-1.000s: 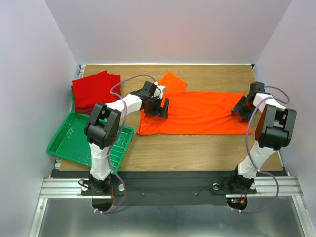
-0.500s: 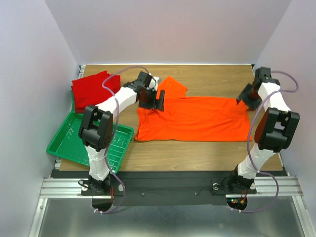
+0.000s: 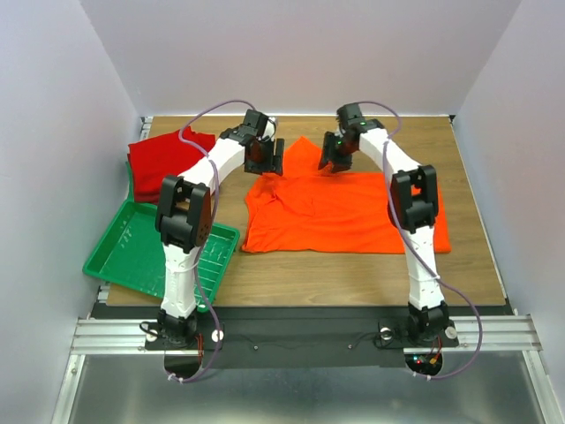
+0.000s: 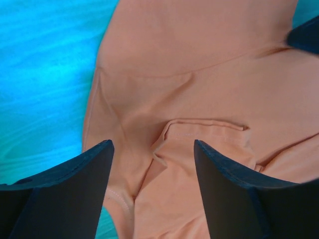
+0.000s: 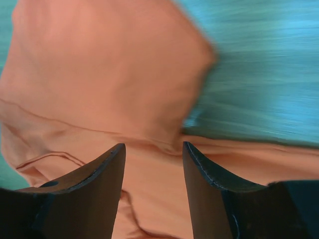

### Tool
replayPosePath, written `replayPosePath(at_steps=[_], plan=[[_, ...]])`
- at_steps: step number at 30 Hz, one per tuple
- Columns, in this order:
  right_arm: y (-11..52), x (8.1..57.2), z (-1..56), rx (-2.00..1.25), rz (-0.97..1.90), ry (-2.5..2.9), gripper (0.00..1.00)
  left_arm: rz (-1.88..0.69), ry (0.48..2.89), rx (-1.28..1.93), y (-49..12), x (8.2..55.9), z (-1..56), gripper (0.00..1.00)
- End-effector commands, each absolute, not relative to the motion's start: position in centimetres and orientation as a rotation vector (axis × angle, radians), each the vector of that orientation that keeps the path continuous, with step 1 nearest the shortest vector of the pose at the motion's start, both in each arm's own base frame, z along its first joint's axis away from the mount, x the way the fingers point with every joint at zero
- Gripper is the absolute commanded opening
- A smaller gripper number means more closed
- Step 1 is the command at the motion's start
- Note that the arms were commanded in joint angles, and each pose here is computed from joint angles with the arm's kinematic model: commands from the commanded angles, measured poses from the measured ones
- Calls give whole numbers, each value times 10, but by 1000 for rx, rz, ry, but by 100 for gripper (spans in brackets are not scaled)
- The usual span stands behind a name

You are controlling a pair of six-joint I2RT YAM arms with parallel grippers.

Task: Fold and stack the t-shirts
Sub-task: Fold the tshirt

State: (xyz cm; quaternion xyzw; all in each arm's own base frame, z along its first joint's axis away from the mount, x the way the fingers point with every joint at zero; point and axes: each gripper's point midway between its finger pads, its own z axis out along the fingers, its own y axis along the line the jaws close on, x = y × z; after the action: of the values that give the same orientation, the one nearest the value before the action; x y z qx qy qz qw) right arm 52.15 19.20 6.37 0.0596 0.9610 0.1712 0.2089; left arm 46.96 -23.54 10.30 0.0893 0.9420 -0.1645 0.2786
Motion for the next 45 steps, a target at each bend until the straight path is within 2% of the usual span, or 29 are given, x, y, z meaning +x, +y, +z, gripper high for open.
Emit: replayPosePath(at_steps=[1, 7, 28, 32, 45], plan=[[234, 519, 96, 55, 641, 2626, 54, -455, 2513, 236, -237, 463, 117, 71], [269, 491, 80, -47, 663, 2684, 51, -471, 2542, 224, -236, 453, 105, 63], [266, 456, 77, -69, 589, 2743, 46, -467, 2534, 189, -237, 456, 93, 59], [267, 453, 82, -83, 577, 2734, 45, -474, 2537, 189, -238, 454, 91, 54], [273, 443, 79, -116, 600, 2752, 42, -504, 2541, 183, -246, 456, 88, 51]])
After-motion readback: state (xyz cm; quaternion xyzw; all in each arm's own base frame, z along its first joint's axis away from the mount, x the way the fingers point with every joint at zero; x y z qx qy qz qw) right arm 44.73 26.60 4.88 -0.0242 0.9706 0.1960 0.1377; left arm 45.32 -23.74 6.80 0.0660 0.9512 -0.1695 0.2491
